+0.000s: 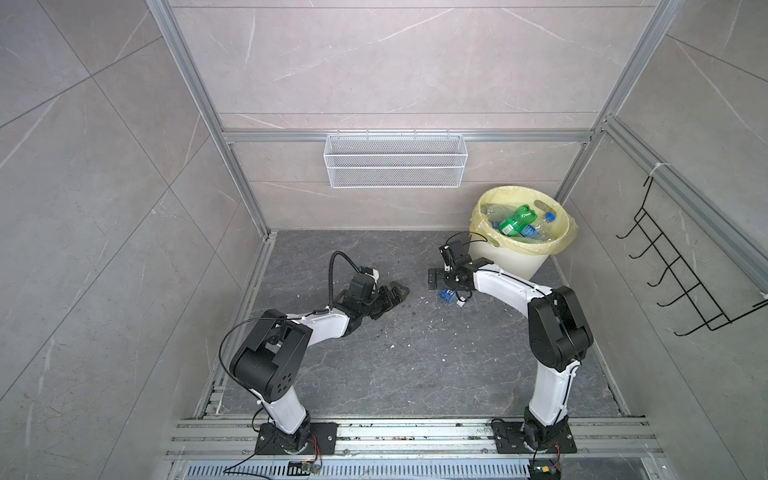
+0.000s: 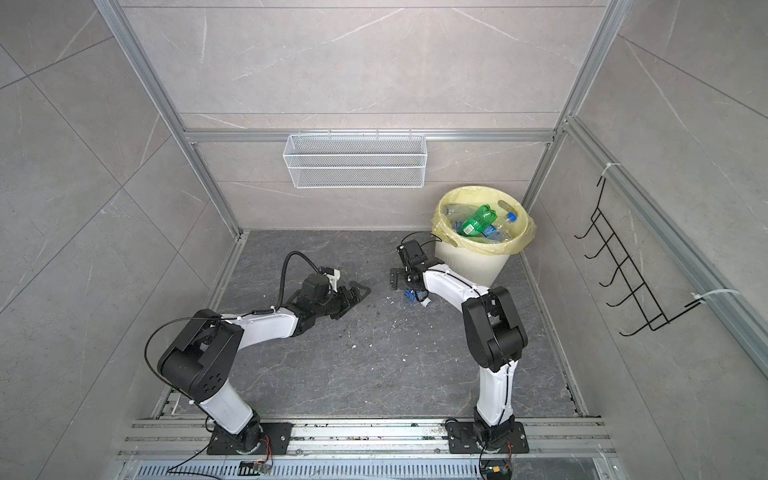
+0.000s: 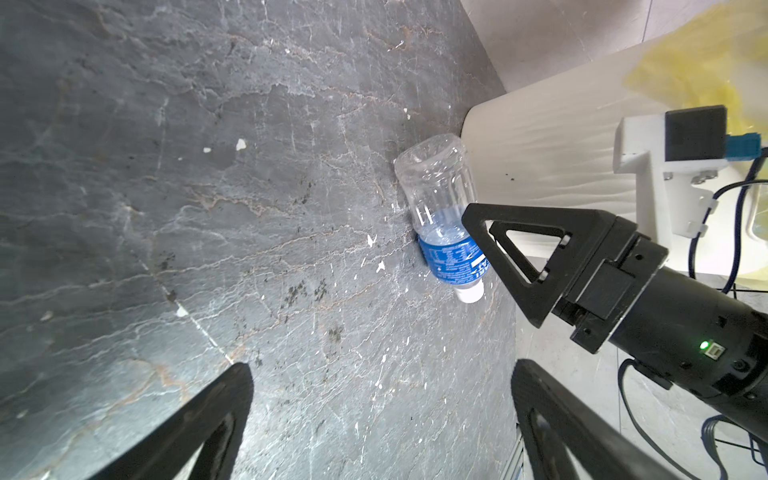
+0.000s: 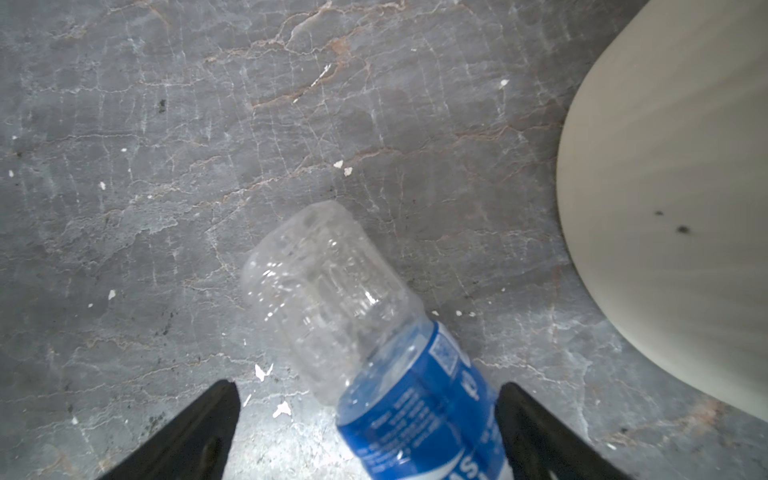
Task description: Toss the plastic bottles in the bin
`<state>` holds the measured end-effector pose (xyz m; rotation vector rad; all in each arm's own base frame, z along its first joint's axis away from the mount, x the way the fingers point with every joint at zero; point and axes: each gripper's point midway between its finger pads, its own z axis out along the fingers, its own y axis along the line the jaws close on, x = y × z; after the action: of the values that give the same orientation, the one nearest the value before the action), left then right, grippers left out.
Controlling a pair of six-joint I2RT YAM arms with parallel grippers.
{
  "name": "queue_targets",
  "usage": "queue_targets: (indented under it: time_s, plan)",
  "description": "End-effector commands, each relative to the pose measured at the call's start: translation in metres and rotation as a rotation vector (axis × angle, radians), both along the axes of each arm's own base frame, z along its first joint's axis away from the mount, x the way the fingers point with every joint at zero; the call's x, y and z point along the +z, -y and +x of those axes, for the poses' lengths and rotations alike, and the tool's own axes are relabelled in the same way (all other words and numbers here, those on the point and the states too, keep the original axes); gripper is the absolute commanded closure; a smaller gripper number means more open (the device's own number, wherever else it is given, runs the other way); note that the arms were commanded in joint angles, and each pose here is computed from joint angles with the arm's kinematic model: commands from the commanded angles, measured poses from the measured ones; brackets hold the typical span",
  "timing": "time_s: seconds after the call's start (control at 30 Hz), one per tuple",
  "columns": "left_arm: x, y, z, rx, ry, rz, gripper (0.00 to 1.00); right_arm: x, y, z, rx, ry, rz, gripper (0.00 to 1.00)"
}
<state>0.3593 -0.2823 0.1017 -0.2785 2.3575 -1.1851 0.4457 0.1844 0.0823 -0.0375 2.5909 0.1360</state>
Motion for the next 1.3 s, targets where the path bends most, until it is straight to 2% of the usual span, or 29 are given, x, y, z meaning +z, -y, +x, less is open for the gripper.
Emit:
queue_targets:
  time_s: [0.0, 0.27, 0.5, 0.87, 1.27]
  plan:
    - [0.027, -0.003, 0.004, 0.0, 0.077, -0.024, 0.0, -0.013, -0.003, -0.013, 0.005, -0.05, 0.019, 0.0]
    - [0.027, -0.01, 0.004, 0.014, 0.077, -0.02, 0.0, -0.009, -0.025, -0.037, 0.031, -0.068, 0.102, 0.0]
    - [0.03, -0.017, 0.003, 0.02, 0.087, 0.001, 0.0, 0.01, -0.049, -0.054, 0.075, -0.048, 0.156, 0.0]
    - [0.024, -0.002, 0.019, -0.071, 0.083, 0.097, 0.0, 0.057, -0.019, -0.066, 0.039, 0.056, 0.106, 0.0]
    - [0.006, 0.045, 0.054, -0.27, 0.129, 0.182, 0.0, 0.077, 0.018, -0.089, -0.018, 0.093, 0.134, 0.0]
